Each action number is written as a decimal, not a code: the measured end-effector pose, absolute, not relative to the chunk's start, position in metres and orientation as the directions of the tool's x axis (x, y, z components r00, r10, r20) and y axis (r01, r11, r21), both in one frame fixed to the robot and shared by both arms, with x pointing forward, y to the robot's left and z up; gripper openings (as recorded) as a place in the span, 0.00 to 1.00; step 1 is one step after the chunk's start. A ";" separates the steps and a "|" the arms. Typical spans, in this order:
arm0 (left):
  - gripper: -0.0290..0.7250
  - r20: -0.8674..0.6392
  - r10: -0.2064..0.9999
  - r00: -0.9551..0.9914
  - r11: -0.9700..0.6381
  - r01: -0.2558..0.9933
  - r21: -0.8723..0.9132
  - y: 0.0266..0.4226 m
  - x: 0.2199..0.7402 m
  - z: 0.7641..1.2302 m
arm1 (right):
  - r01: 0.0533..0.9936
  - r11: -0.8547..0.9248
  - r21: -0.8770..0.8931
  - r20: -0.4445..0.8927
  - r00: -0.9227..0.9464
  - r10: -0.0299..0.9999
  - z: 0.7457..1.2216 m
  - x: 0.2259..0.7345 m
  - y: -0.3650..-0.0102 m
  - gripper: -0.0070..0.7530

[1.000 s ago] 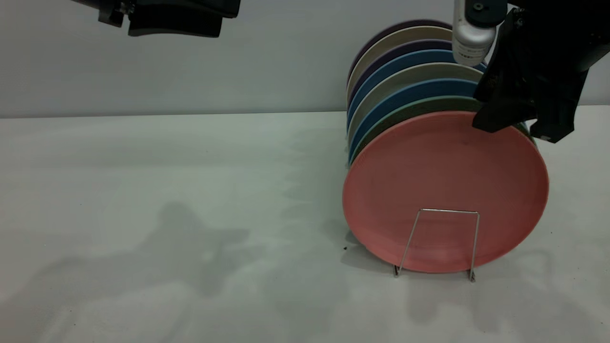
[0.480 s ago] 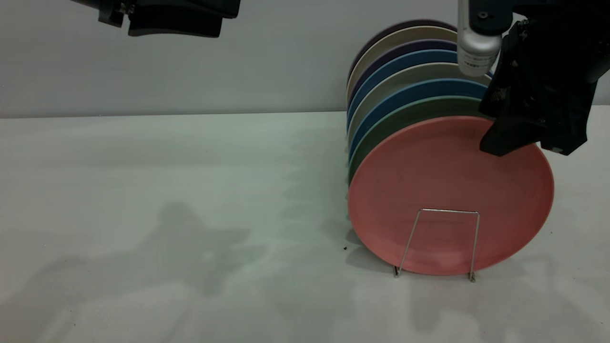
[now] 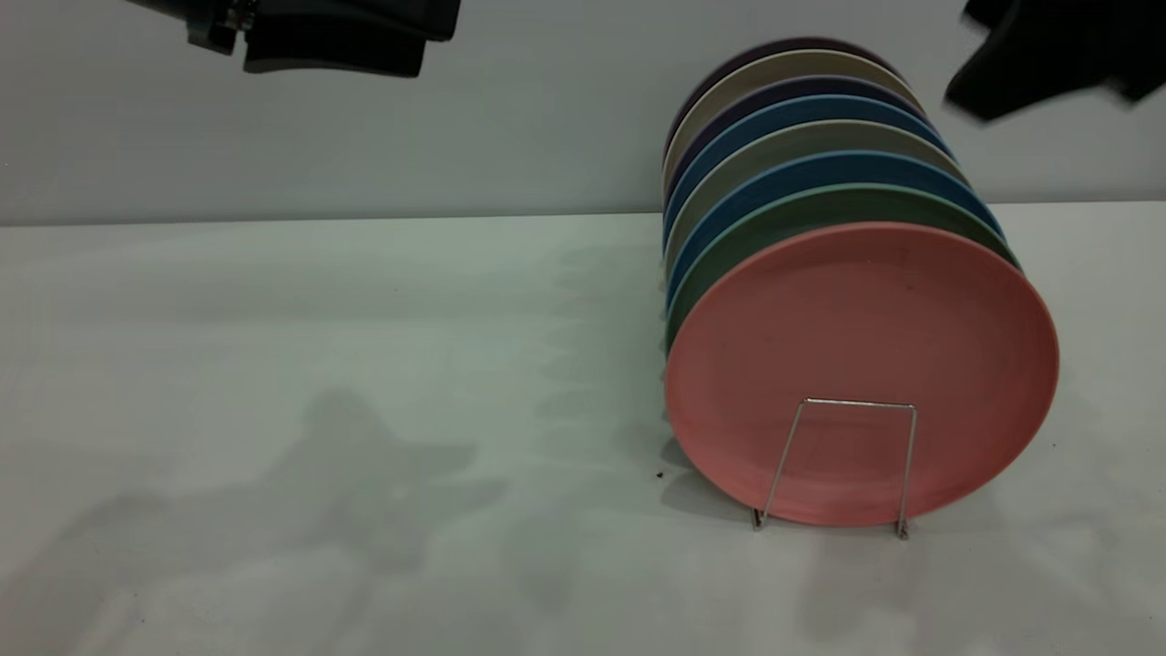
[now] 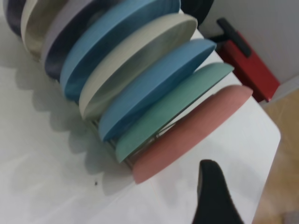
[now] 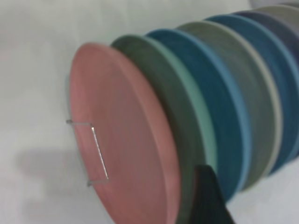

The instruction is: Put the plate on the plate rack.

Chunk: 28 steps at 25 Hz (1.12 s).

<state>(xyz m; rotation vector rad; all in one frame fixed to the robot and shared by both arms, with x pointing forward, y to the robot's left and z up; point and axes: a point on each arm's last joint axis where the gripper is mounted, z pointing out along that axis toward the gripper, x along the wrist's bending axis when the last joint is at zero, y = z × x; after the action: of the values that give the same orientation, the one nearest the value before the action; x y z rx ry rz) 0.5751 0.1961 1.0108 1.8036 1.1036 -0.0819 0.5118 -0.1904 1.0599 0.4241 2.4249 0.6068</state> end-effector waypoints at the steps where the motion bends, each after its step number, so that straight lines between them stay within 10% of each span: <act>1: 0.66 -0.486 0.646 0.588 -0.113 0.703 0.702 0.199 0.574 1.013 | 0.176 0.833 0.525 -0.468 -0.758 0.455 1.066 0.507 -0.193 0.65; 14: 0.66 -0.278 0.760 0.587 -0.073 0.503 0.861 0.256 0.499 1.133 | 0.613 0.494 0.617 -0.252 -0.440 0.862 1.133 0.404 -0.249 0.61; 28: 0.66 -0.086 0.905 0.417 -0.102 0.408 0.907 0.264 0.326 1.186 | 0.614 0.377 0.694 -0.161 -0.378 0.912 1.121 0.280 -0.292 0.54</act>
<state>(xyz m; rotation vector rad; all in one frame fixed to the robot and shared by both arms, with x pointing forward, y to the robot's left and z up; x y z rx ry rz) 0.3256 0.2645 1.1858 1.6990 1.1555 0.6393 0.2796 -0.2917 1.1207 1.3098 2.1095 0.7360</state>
